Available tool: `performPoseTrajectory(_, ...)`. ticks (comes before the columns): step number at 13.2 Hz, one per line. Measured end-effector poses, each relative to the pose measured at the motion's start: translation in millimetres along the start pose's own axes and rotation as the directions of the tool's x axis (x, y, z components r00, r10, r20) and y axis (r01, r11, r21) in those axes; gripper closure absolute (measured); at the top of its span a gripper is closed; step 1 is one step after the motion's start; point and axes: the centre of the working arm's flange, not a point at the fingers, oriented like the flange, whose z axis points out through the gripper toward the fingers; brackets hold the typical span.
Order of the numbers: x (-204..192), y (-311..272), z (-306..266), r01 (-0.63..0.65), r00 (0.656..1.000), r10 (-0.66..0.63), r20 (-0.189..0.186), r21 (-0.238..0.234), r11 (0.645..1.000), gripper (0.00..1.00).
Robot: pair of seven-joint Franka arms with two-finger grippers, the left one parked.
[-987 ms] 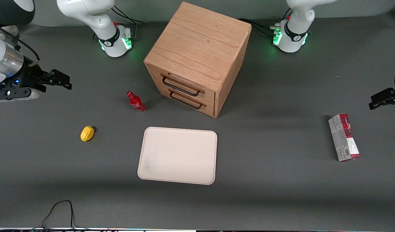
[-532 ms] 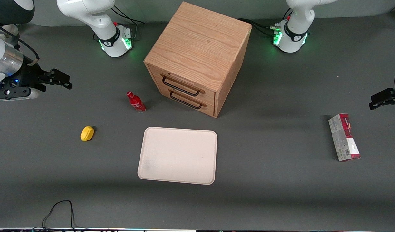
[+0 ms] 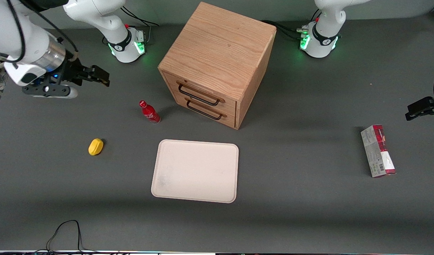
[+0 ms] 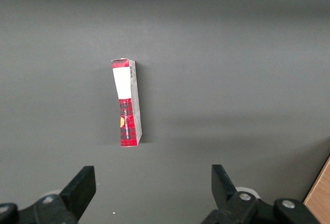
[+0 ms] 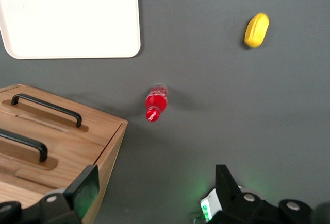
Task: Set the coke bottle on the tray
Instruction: 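Move the open right gripper toward the red Coca-Cola bottle, then lower the right gripper around the bottle's body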
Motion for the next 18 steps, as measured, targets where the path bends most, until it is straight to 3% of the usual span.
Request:
performPoseTrajectory(7, 1.5, -27.9, 29.4, -0.048, 0.998, 0.047, 0.031, 0.010, 0.999, 0.00)
performPoseTrajectory(15, -1.7, -40.8, 159.4, -0.055, 0.998, 0.055, -0.021, 0.031, 0.998, 0.00)
performPoseTrajectory(18, -5.0, -36.9, 207.7, -0.055, 0.997, 0.057, -0.059, 0.039, 0.998, 0.00)
